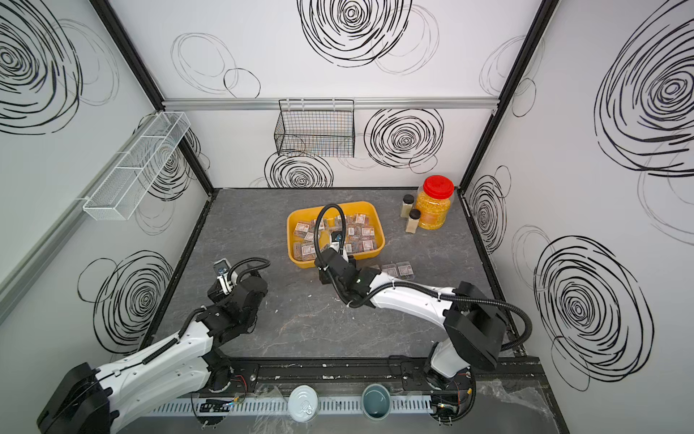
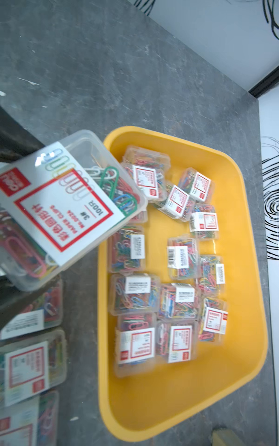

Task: Take the paper clips out of the storage box
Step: Place the boxed paper clips at the center of the board.

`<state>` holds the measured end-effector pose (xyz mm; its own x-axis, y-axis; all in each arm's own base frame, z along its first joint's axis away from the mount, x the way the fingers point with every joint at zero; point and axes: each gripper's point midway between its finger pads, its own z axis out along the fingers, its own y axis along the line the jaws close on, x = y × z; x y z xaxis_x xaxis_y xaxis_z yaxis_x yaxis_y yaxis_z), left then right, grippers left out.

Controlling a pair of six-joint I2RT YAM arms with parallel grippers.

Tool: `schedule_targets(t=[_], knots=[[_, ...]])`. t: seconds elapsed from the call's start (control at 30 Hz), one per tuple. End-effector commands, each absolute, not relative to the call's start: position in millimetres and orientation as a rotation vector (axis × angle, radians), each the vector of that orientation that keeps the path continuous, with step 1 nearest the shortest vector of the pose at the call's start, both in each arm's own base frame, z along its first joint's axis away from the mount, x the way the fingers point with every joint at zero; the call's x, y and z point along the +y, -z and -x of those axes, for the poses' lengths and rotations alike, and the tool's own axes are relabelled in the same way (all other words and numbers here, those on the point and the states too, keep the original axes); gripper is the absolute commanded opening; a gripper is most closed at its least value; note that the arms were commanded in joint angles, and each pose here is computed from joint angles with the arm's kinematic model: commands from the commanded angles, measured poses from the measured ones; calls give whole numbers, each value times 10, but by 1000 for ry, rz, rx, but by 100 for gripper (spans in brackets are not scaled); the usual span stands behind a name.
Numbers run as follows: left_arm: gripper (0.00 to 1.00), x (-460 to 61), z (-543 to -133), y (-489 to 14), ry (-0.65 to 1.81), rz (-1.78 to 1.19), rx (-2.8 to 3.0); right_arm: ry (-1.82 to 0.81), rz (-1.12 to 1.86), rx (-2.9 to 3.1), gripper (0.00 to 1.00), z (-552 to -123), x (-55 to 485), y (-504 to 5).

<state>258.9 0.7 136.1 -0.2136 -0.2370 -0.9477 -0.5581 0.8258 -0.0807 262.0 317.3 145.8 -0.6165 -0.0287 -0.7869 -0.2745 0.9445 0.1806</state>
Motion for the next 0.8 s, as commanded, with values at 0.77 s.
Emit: schedule_targets(t=[0.77], knots=[[99, -7, -2587, -1542, -347, 646, 1736, -490, 165, 2368, 50, -2191, 3791, -475]])
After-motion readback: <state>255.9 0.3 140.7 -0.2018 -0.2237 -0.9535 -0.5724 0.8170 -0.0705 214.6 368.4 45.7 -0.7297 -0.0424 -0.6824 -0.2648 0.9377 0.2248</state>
